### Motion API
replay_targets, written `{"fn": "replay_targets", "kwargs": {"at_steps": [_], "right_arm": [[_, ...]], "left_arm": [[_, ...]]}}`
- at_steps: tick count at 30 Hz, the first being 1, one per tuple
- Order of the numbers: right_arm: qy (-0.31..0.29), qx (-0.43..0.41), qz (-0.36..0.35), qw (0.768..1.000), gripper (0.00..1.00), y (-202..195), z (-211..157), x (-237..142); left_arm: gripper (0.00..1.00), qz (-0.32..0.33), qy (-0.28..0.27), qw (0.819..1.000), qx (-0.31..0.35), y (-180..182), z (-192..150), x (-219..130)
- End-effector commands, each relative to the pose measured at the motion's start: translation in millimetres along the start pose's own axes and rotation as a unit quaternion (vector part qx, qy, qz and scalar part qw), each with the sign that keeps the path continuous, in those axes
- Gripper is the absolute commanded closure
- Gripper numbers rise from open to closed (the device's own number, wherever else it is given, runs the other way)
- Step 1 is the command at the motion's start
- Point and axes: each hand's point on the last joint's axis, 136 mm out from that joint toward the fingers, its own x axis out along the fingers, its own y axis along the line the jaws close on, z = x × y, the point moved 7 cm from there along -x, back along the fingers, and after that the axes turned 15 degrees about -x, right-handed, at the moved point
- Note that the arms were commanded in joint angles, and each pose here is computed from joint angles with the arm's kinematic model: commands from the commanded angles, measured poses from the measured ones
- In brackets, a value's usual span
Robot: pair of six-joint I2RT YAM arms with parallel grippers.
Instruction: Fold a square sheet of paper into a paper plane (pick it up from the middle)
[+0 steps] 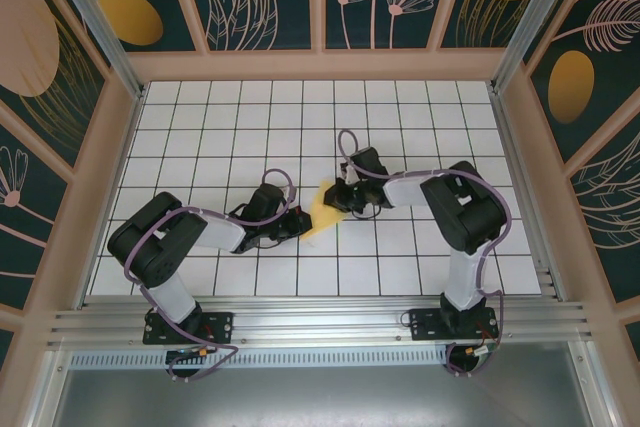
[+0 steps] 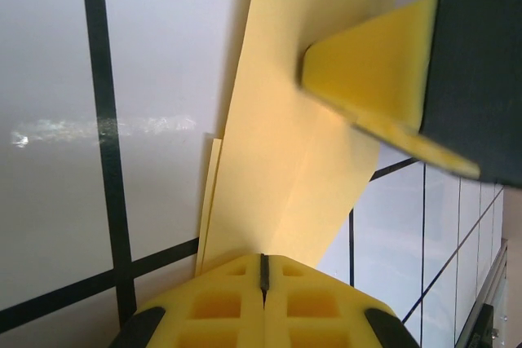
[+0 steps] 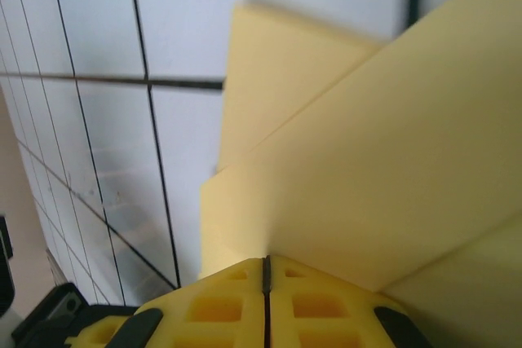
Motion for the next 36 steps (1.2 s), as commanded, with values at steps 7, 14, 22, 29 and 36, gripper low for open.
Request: {"fn": "replay_targets", "kwargs": {"at_steps": [7,14,22,29,36], "right_arm": [[-0.046,0.044,-0.086,0.994,0.90,-73,29,-21],[-0.062,0.036,-0.077,0.994,0.88,-73,52,-42],[-0.089,-0.017,-0.018,0.996,0.85,-12,56,-66],[-0.038,-0.027,0.028,0.998,0.88,20,24,-25],[-0.001,0.001,-0.014,1.000,0.90,-7,2,6]], "left_arm": [[1.00,0.192,0.044,0.979,-0.044,90,-33,-5],[1.00,0.191,0.045,0.980,-0.041,89,-33,-5],[1.00,0.185,0.046,0.981,-0.038,84,-31,-4],[1.00,0.180,0.044,0.982,-0.036,79,-29,-4],[1.00,0.169,0.044,0.984,-0.029,70,-27,-3]]}}
